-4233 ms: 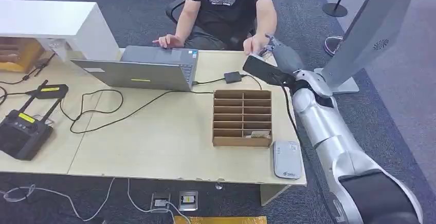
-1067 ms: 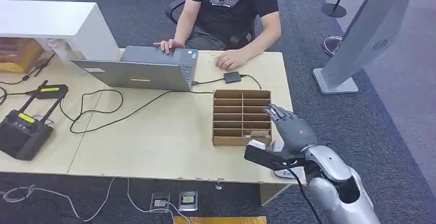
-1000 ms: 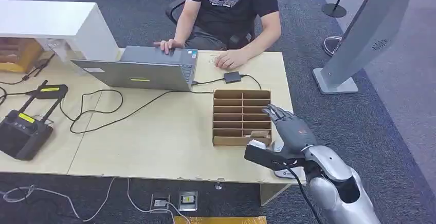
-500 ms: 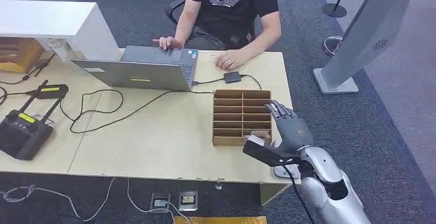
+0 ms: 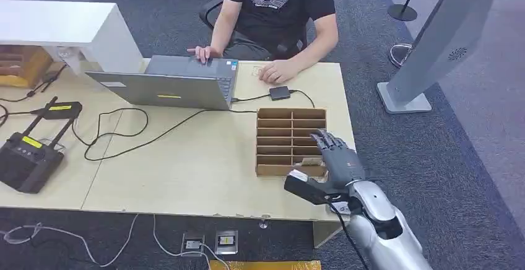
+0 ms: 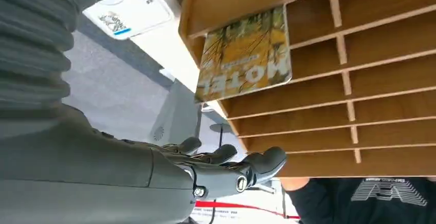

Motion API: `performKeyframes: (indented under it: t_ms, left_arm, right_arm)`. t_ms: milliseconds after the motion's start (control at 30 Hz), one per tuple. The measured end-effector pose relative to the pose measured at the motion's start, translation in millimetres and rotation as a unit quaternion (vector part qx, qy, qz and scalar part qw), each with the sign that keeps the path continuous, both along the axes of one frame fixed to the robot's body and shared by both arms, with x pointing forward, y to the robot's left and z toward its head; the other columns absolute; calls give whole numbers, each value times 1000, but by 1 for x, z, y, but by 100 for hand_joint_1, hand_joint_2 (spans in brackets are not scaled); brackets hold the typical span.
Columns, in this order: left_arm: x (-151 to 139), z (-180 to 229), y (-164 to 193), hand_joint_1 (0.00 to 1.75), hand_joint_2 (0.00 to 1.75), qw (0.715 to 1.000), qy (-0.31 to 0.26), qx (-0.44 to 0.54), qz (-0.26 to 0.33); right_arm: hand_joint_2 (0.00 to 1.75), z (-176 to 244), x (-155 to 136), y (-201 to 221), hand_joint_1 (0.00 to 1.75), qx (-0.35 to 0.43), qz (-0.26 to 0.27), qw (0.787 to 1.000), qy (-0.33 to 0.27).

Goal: Pass the card to the sensor for recognition and then transmit it.

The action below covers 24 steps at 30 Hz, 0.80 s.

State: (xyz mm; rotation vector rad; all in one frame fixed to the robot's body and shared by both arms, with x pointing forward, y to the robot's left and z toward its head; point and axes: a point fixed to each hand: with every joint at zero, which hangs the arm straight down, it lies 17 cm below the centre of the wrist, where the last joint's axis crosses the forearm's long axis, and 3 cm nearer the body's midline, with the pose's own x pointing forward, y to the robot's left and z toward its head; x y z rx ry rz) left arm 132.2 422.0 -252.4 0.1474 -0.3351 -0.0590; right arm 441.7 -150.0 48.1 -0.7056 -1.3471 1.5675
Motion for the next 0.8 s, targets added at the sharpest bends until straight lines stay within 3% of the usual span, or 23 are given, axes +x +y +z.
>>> performKeyframes:
  t_ms: [567, 600, 700, 733, 767, 800]
  left_arm:
    - [0, 0, -1, 0, 0, 1000, 1, -2, -3]
    - [0, 0, -1, 0, 0, 1000, 1, -2, -3]
    - [0, 0, -1, 0, 0, 1000, 1, -2, -3]
    - [0, 0, -1, 0, 0, 1000, 1, -1, -3]
    - [0, 0, 0, 0, 0, 1000, 1, -1, -3]
    - [0, 0, 0, 0, 0, 1000, 1, -1, -2]
  right_arm:
    - [175, 1, 4, 13, 0, 9, 5, 1000, 4]
    - [175, 1, 5, 13, 17, 9, 6, 1000, 4]
    - [175, 1, 5, 13, 17, 9, 6, 1000, 4]
    - [175, 1, 5, 13, 35, 8, 5, 1000, 4]
    - [175, 0, 6, 12, 175, 2, 6, 1000, 4]
    - [175, -1, 6, 12, 175, -1, 6, 1000, 3]
